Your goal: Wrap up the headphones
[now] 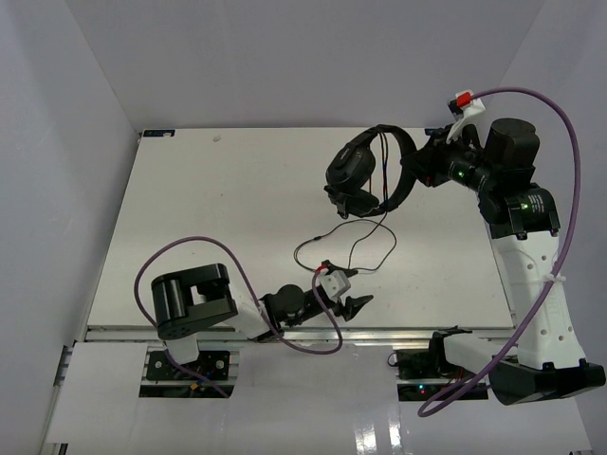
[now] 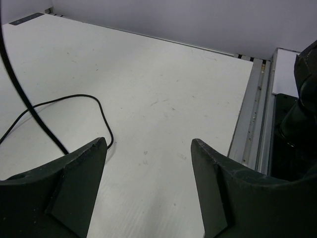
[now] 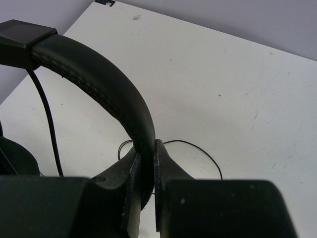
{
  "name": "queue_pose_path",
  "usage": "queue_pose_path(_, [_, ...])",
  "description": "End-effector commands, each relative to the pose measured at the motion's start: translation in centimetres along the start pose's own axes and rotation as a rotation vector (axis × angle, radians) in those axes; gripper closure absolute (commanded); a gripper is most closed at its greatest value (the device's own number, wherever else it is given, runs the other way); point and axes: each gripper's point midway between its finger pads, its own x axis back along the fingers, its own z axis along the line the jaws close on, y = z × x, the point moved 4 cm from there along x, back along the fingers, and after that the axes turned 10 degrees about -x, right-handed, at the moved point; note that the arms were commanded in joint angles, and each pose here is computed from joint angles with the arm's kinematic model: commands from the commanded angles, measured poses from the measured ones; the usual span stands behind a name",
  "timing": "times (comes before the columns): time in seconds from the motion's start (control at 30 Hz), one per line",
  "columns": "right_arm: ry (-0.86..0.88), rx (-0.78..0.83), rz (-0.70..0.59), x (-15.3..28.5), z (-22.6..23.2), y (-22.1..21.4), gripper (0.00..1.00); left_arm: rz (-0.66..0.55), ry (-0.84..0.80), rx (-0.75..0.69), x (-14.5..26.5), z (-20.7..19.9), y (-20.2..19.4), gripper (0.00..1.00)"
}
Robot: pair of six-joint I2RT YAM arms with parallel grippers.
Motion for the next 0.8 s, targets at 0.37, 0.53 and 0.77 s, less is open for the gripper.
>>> queue_pose_path(0.37, [0.051, 0.016, -0.054, 0.8, 1.1, 0.9, 0.92, -0.050, 0.069, 0.078, -0.9, 2.3, -0.2, 0.29])
queue_pose_path(0.53, [0.050, 0.016, -0.052, 0.7, 1.0, 0.8, 0.92, -0.133, -0.254, 0.138, 1.5, -2.1, 2.5, 0.26])
queue_pose_path(0.77, [0.052, 0.014, -0.053, 0.6, 1.0, 0.9, 0.92, -0.085, -0.286, 0.151, 4.7, -3.5, 3.4, 0.25])
